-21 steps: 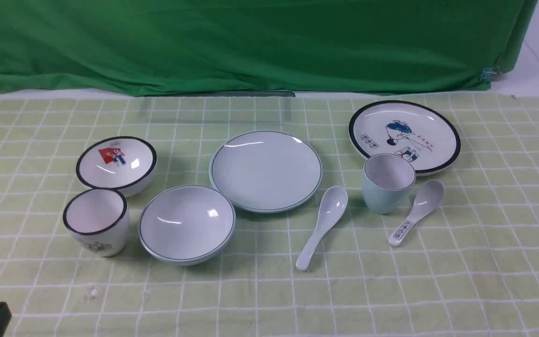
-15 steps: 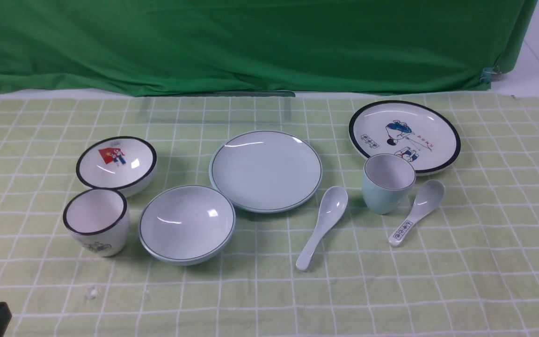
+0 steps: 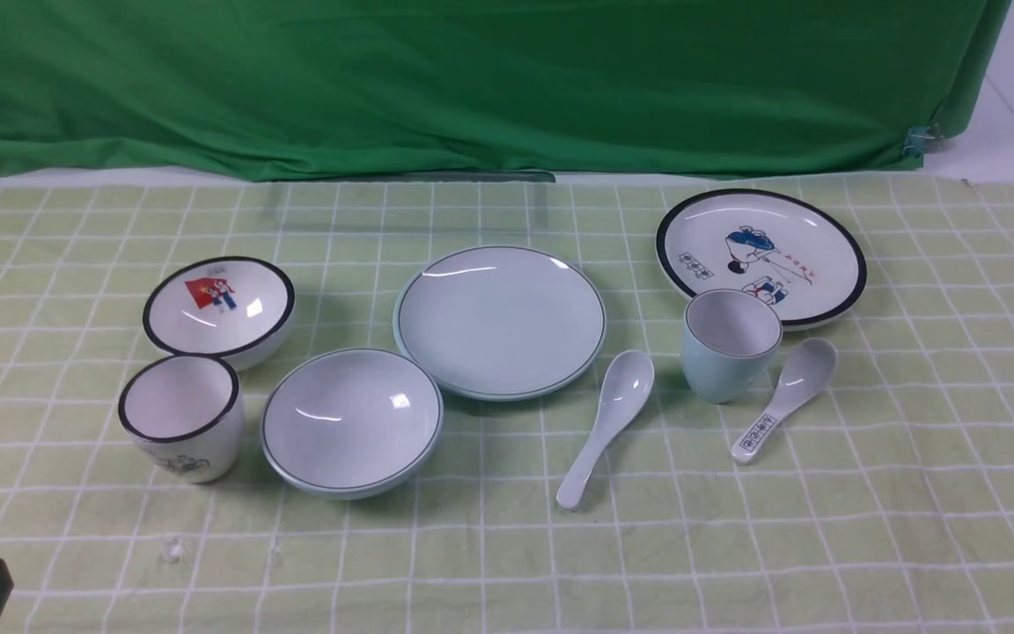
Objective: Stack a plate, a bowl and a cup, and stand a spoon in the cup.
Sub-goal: Use the left arm to grab a blue rice bowl
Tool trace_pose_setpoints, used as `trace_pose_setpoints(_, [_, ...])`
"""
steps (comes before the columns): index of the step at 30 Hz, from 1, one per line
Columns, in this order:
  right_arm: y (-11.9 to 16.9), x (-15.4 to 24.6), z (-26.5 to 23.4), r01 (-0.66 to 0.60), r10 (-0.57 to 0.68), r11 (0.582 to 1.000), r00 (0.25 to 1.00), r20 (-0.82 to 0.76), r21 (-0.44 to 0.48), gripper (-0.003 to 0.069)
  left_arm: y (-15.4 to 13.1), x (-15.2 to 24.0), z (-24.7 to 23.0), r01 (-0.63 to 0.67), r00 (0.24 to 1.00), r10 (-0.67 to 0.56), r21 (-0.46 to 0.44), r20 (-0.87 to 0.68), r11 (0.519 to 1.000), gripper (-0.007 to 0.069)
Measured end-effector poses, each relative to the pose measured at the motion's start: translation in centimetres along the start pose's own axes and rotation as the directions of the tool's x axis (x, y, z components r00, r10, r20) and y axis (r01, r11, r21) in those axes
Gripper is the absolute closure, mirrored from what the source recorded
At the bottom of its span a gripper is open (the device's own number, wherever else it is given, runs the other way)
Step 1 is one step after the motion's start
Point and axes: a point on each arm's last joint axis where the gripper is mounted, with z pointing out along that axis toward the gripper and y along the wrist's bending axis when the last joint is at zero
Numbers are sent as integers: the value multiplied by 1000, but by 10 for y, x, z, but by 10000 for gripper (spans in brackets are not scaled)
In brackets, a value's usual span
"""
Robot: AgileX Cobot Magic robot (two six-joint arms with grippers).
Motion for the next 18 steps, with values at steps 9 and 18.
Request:
trace_pose_setpoints(9, [0,0,0,1,-1,1000,1000,3,0,437,0,0,0,-3,1000,3,-1,0,1000,655])
trace_pose_setpoints(18, [0,-3,0,1,-1,1000,1000,30,4,422,0,0,0,7,1000,-7,2,3,1000,655])
